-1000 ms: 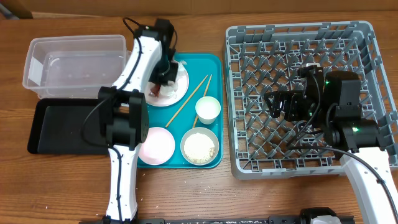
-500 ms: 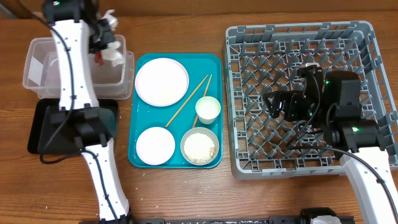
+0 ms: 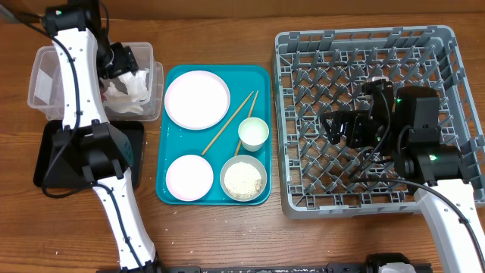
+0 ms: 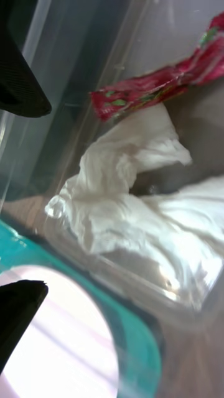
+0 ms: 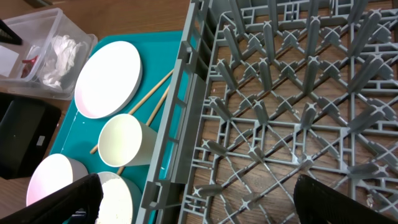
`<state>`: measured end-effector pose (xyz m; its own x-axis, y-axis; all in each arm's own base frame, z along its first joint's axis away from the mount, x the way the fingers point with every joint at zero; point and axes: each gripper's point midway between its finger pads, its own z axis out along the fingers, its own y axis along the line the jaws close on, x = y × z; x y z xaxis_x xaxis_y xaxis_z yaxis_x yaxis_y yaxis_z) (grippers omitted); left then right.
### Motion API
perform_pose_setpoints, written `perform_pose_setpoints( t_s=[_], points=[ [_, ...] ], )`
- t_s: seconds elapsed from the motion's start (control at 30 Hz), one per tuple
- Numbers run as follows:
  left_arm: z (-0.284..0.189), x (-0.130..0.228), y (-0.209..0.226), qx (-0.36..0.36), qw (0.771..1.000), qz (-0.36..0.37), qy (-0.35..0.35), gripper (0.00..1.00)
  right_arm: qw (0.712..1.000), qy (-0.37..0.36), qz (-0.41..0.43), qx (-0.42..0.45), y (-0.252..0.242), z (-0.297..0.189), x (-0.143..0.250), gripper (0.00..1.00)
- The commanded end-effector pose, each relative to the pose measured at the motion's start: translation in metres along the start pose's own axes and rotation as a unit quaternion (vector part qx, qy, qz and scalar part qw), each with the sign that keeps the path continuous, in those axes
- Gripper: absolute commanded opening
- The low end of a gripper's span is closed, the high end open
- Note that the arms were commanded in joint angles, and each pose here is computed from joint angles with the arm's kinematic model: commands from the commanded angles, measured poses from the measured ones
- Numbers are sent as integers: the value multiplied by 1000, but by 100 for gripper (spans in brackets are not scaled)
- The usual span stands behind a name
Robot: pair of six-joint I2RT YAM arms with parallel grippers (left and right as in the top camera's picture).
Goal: Sort waste into correct bins and load items into the dishwasher
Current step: 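Carry the wrapper and tissue left and drop them into the clear bin, then move the left gripper to the rice bowl and grasp its rim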
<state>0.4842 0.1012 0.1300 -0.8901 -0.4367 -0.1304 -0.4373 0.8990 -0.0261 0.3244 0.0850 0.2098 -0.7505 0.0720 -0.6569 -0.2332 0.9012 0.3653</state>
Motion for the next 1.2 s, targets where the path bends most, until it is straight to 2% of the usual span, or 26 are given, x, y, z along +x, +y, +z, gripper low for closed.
perform_pose_setpoints(
  t_s=[0.0,0.17,0.33,0.57,0.7,0.9,1.17],
  points=[
    [-50,-4,-33,80,993,65,-49,84,1000,-14,-5,-2,3,-5,-11,100],
    [-100,14,-94,178,969,150,-88,84,1000,-14,-5,-3,3,-5,-11,100],
    [-126,54,-157,202,947,231,-95,86,1000,-10,-3,-7,5,-5,-9,100],
    [-124,113,-225,214,923,315,-62,86,1000,-10,-3,-7,5,-5,-9,100],
    [-132,127,-234,219,919,322,-60,84,1000,-10,-3,-7,5,-5,-9,100],
    [-153,152,-210,210,923,320,-39,83,1000,-11,-4,-7,4,-5,-9,100],
    [-132,231,-169,169,923,336,76,78,1000,-12,-5,-7,5,-5,-10,100]
  ],
)
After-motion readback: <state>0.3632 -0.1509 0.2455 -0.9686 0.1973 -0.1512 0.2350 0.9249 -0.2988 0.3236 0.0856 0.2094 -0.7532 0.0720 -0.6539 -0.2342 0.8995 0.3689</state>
